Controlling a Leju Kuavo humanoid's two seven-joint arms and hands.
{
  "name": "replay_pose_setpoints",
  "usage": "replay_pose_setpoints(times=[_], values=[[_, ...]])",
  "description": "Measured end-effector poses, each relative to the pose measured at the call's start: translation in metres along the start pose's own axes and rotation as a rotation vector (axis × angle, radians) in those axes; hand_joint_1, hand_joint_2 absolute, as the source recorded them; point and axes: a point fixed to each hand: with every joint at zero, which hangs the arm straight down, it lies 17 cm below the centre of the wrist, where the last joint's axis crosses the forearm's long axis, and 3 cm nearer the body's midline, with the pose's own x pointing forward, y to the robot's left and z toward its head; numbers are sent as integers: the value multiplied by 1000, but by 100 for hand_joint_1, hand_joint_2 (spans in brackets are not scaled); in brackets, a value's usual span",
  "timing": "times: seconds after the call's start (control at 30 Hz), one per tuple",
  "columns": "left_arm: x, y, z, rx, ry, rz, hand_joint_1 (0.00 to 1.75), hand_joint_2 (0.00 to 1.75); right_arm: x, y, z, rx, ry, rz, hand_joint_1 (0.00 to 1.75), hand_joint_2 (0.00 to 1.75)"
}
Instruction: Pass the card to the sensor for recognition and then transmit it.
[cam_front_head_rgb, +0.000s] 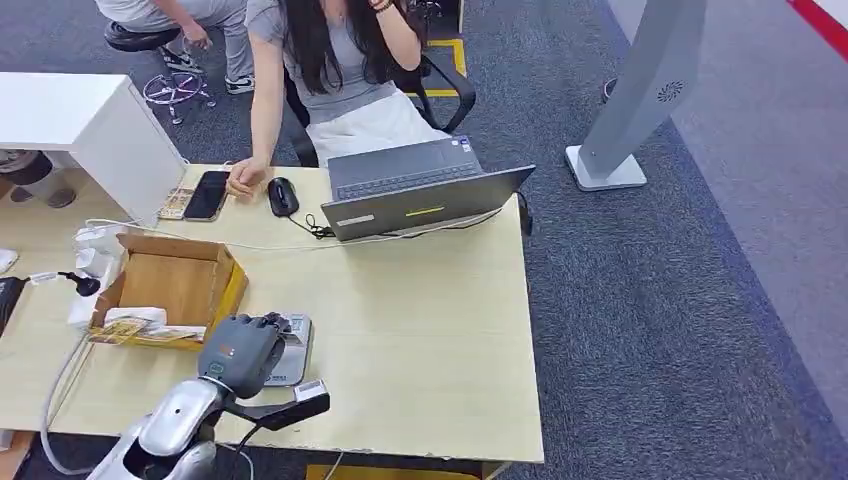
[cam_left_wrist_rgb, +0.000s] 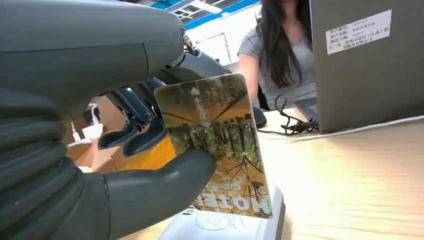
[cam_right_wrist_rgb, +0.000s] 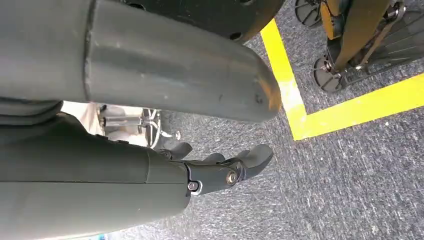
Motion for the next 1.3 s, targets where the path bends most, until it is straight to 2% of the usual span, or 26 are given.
replay_pose_setpoints(times=[0.13,0.33,0.5,0.57,0.8,1.0,1.13,1.3], values=[[-4,-4,2,-17,6,-9,175,175,0,1,0,1,0,1,0,0],[-17,-22,5,-110,23,-6,175,175,0,2,1,5,-2,17,0,0],[-29,-16,-7,-89,51,6,175,175,0,2,1,4,-2,28,0,0],[-33,-4,-21,-56,77,10,175,175,-1,2,1,7,0,37,0,0],[-41,67,-83,102,106,25,175,175,0,5,1,16,-3,64,0,0],[-65,216,-127,500,169,-23,175,175,0,8,2,27,-7,149,0,0],[-84,266,-142,589,196,-60,175,175,1,9,2,28,-10,177,0,0],[-138,313,-169,587,324,-227,175,175,7,13,3,49,-38,238,0,0]])
